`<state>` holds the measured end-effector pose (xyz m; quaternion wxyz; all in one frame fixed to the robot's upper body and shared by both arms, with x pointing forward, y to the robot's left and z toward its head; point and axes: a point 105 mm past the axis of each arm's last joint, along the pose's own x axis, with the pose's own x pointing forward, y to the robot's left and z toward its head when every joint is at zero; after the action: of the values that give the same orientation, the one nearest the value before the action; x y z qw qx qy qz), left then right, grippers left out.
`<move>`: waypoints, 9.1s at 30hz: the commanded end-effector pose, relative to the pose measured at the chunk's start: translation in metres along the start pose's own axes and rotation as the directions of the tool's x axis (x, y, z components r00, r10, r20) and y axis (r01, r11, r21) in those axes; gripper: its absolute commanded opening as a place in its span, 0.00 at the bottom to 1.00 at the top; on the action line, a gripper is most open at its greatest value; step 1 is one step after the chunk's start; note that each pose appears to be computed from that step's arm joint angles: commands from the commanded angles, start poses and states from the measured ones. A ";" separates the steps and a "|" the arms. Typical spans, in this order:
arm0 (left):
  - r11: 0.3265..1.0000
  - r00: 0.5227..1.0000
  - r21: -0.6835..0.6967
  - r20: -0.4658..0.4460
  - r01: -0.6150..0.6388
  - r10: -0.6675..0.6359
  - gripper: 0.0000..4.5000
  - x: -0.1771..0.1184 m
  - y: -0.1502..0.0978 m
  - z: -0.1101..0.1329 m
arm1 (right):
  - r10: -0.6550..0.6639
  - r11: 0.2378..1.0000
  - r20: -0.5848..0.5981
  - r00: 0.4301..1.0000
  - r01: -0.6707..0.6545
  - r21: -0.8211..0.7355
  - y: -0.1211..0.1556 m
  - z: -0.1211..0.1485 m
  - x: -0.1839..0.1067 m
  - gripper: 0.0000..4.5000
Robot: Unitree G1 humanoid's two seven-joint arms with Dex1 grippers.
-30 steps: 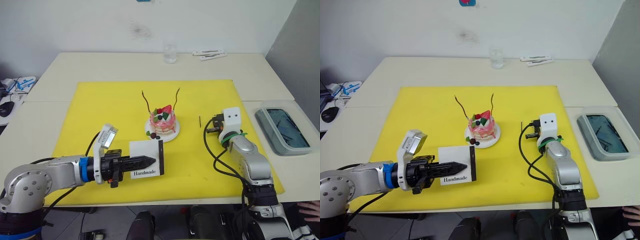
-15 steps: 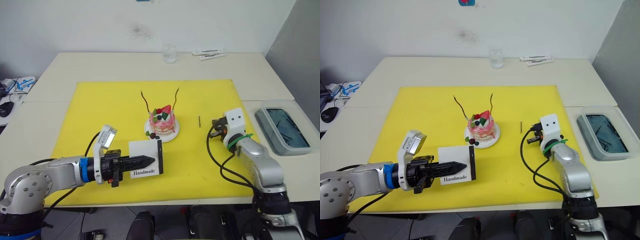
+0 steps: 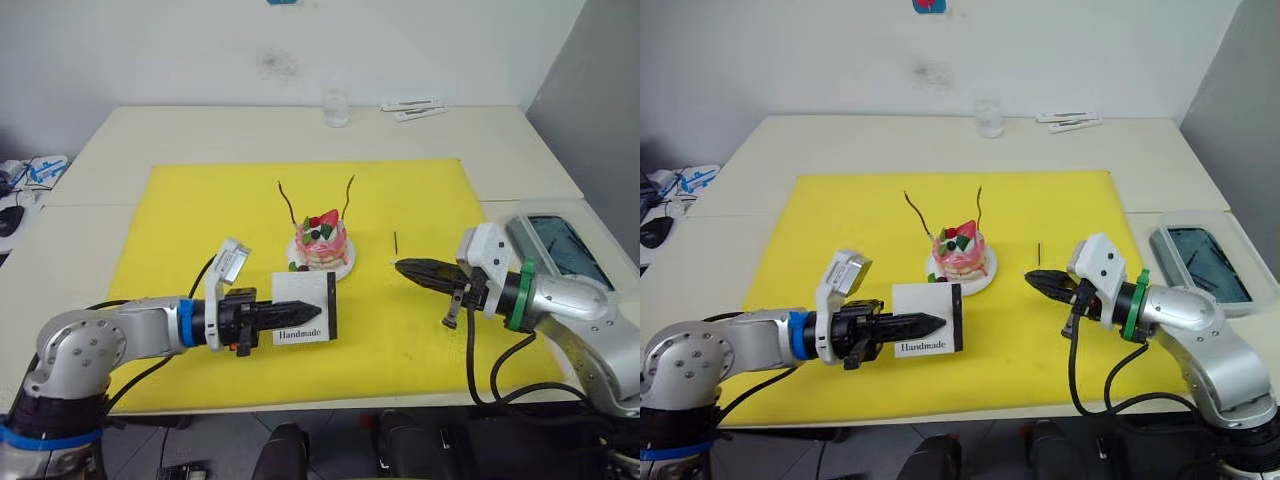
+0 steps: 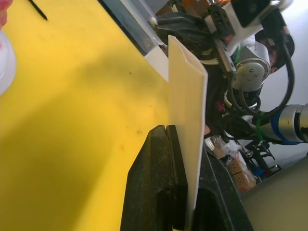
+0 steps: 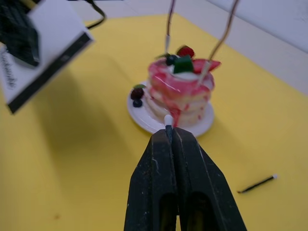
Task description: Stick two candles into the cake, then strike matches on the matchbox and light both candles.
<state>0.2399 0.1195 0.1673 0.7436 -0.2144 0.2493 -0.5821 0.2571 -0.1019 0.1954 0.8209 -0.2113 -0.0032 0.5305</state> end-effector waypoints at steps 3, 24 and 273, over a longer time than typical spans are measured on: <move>0.999 1.000 0.030 -0.006 0.030 -0.030 0.00 0.004 0.000 0.012 | 0.130 0.986 0.022 0.991 -0.127 -0.110 0.011 0.024 0.005 0.00; 0.996 0.998 0.058 -0.001 0.062 -0.062 0.00 0.015 0.000 0.017 | 0.257 0.943 -0.011 0.966 -0.253 -0.216 0.016 0.030 0.044 0.00; 0.987 0.988 0.071 0.045 -0.147 0.144 0.00 -0.027 0.004 -0.009 | -0.566 0.816 -0.105 0.818 0.574 0.075 -0.068 -0.005 -0.051 0.99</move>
<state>0.2300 0.1391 0.1543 0.7875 -0.1869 0.2439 -0.5343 0.2984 -0.1842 0.2225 0.9526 -0.1697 0.0066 0.2523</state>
